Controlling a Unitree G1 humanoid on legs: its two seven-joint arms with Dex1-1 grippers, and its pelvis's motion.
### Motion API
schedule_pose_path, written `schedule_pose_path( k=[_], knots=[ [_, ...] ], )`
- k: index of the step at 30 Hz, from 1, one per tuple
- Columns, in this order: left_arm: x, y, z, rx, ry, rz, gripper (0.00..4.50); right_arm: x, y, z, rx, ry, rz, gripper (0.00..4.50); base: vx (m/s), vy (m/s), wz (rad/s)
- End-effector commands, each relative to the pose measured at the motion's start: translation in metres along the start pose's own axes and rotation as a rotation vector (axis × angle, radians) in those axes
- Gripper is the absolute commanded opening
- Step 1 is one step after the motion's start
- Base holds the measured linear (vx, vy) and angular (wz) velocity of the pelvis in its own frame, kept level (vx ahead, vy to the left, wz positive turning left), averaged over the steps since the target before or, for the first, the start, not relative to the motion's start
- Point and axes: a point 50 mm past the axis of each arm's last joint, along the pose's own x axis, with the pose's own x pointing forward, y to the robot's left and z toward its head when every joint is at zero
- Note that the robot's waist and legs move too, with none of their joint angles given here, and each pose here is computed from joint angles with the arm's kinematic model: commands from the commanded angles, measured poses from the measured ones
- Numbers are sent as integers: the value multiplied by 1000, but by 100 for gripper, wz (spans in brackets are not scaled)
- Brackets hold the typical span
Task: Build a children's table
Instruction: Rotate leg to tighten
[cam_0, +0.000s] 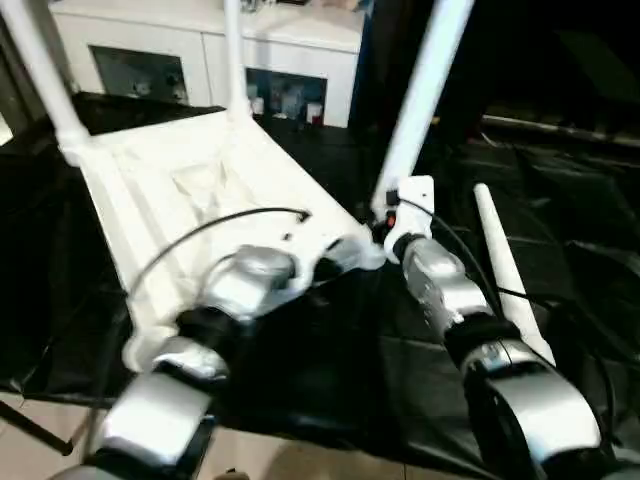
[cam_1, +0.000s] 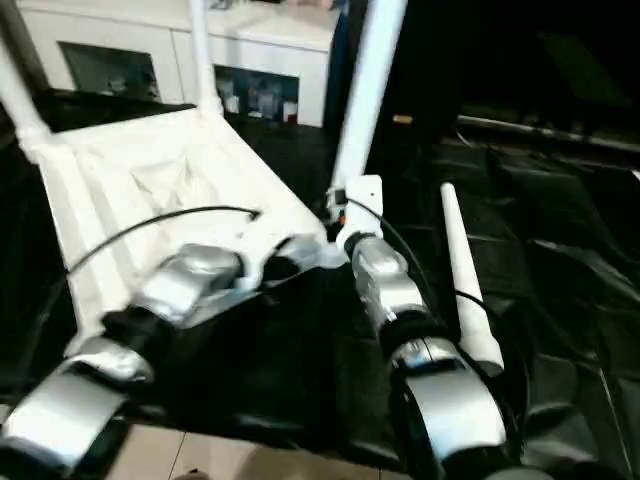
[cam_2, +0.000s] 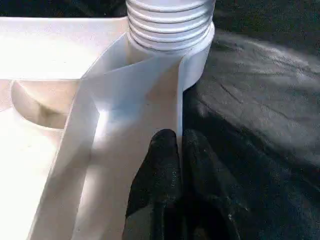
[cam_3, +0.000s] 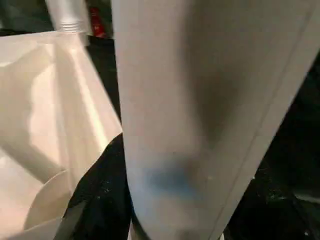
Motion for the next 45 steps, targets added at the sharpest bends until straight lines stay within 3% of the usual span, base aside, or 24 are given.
schedule_pose_path(
  k=[1,10,11,17,22,24,30,33,37,41,45],
  knots=[
    [0,1,14,17,-32,11,0,-17,-17,-62,11,286,-113,190,0,0,0],
    [-3,7,8,15,-9,44,0,-12,-7,-53,9,243,-81,190,0,0,0],
    [-4,8,8,16,-9,44,0,-11,-6,-52,16,235,-73,246,0,0,0],
    [-6,10,7,36,-23,35,0,-5,0,-34,53,141,-8,290,0,0,0],
    [-12,14,6,68,-41,6,0,-2,3,-10,78,5,123,334,0,0,0],
    [-13,14,6,70,-42,2,0,-2,3,-7,78,-7,142,348,0,0,0],
    [-20,16,2,120,-51,-50,0,-9,-1,4,-1,-67,368,400,0,0,0],
    [-30,16,-5,173,-60,-133,0,-21,-14,8,-193,-80,536,430,0,0,0],
    [-39,16,-9,213,-88,-200,0,-31,-23,10,-281,-75,639,439,0,0,0],
    [-51,9,-11,272,-149,-323,0,-45,-29,8,-343,-48,781,439,0,0,0],
    [-65,8,-17,286,-137,-390,0,-59,-33,4,-348,-15,895,439,0,0,0]
  ],
)
